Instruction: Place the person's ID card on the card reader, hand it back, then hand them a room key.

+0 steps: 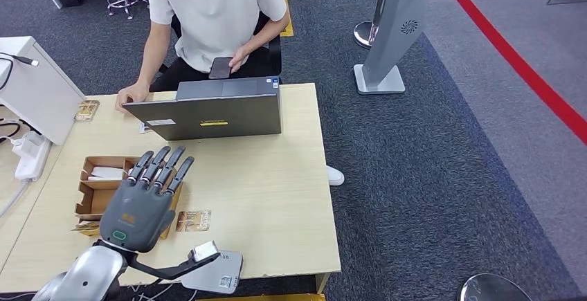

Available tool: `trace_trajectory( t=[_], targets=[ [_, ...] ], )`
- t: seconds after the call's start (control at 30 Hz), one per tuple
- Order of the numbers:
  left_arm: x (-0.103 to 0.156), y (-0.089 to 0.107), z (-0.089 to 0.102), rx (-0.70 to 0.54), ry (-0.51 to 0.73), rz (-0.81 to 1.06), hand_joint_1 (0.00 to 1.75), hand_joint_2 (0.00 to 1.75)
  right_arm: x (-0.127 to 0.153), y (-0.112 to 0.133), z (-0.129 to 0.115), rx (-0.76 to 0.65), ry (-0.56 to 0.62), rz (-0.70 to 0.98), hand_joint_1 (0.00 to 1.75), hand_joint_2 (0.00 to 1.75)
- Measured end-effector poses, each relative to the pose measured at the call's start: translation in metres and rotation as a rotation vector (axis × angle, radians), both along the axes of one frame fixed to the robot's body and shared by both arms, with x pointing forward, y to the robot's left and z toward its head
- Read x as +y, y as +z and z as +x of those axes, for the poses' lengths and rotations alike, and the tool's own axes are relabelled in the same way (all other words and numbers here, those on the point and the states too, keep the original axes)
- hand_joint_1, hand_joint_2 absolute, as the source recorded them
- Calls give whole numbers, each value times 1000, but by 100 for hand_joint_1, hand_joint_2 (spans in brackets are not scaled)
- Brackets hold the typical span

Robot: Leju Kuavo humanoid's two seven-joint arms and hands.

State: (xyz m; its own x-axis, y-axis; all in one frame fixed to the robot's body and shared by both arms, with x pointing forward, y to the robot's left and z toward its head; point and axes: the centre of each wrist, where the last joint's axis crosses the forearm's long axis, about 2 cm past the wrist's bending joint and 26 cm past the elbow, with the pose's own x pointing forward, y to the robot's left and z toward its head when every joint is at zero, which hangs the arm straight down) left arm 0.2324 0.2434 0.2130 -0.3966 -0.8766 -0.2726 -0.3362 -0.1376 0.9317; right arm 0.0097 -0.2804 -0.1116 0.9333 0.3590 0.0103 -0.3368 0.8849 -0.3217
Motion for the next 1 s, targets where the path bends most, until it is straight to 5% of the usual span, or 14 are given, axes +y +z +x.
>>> trace_trajectory(
  t=[0.53, 1.0],
  targets=[
    [3, -9, -10, 47, 4, 19, 0, 175, 0, 0, 0, -1, -8, -2, 0, 175],
    [22, -26, 2, 146, 204, 29, 0, 175, 0, 0, 0, 14, -12, -7, 0, 175]
  ],
)
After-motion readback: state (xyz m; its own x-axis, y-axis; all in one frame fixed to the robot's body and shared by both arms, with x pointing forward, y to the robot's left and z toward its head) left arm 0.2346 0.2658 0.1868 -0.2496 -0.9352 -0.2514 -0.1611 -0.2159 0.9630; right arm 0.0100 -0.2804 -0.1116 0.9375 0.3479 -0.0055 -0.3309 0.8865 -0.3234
